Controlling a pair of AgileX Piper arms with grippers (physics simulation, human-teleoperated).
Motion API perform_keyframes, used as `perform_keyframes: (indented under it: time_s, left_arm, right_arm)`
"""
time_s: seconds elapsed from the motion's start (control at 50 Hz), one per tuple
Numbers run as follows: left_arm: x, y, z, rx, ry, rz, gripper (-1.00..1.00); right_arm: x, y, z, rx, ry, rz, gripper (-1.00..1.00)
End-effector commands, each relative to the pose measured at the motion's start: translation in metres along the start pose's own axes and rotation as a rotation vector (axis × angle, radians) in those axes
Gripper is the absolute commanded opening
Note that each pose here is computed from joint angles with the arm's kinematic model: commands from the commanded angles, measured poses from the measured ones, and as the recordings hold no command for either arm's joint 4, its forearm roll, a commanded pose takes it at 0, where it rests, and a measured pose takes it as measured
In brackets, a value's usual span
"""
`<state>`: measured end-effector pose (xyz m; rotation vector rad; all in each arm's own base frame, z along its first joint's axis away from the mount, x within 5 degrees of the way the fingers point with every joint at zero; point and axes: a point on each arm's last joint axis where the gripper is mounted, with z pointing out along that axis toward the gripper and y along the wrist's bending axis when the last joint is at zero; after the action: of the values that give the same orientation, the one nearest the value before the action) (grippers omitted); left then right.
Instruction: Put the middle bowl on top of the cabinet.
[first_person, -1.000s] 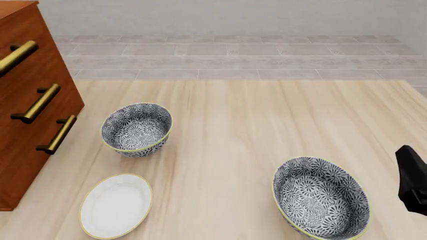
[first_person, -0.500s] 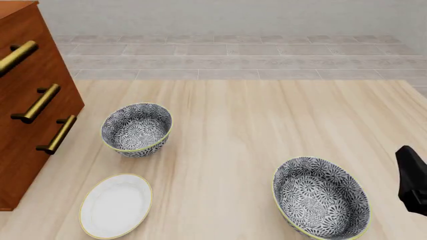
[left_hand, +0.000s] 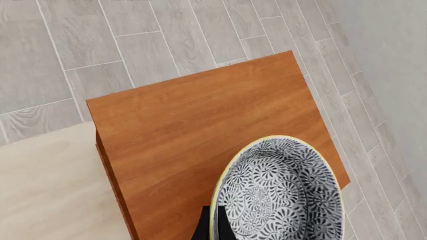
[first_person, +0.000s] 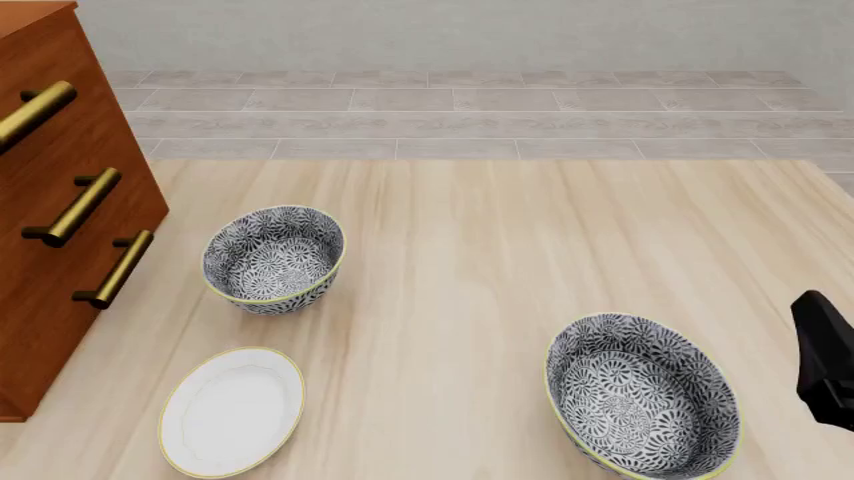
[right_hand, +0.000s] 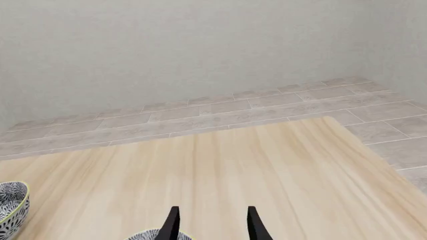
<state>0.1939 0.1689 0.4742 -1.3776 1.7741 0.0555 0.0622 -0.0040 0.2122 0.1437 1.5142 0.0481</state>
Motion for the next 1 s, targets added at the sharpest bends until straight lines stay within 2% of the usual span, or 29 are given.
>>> perform_keyframes:
  time_s: [0.02,0.6,0.78,0.8,0.84,0.88,0.9,1.0]
  left_arm:
    - [-0.003,0.002,0.0,-0.011,-0.008,0.007,-1.0]
    - [-0.004,0.004,0.002,-0.01,-0.022,-0.006,-1.0]
    - [-0.001,-0.004,-0.003,0.025,-0.03,0.004,-1.0]
    - [-0.009,0.011,-0.003,-0.023,-0.051,-0.038,-1.0]
    - [-0.001,-0.004,-0.005,0.034,-0.037,-0.004,-1.0]
    - [-0.003,0.002,-0.003,0.011,-0.041,-0.02,-1.0]
    - [0.001,-0.004,-0.006,0.04,-0.041,-0.015,1.0]
    - [0.004,-0.007,-0.005,0.051,-0.033,-0.015,1.0]
  right_arm:
    - [0.0,0.0,0.0,0.0,0.0,0.001,1.0]
    - [0.0,0.0,0.0,0.001,0.0,0.003,1.0]
    - [0.0,0.0,-0.001,0.001,-0.001,0.004,1.0]
    - [0.0,0.0,-0.001,0.0,0.0,0.004,1.0]
    - [0.0,0.0,-0.001,0.0,0.0,0.004,1.0]
    - [0.0,0.0,-0.001,0.0,0.0,0.004,1.0]
    - [0.0,0.0,-0.001,0.001,0.0,0.005,1.0]
    - [0.0,0.0,-0.001,0.001,-0.001,0.004,1.0]
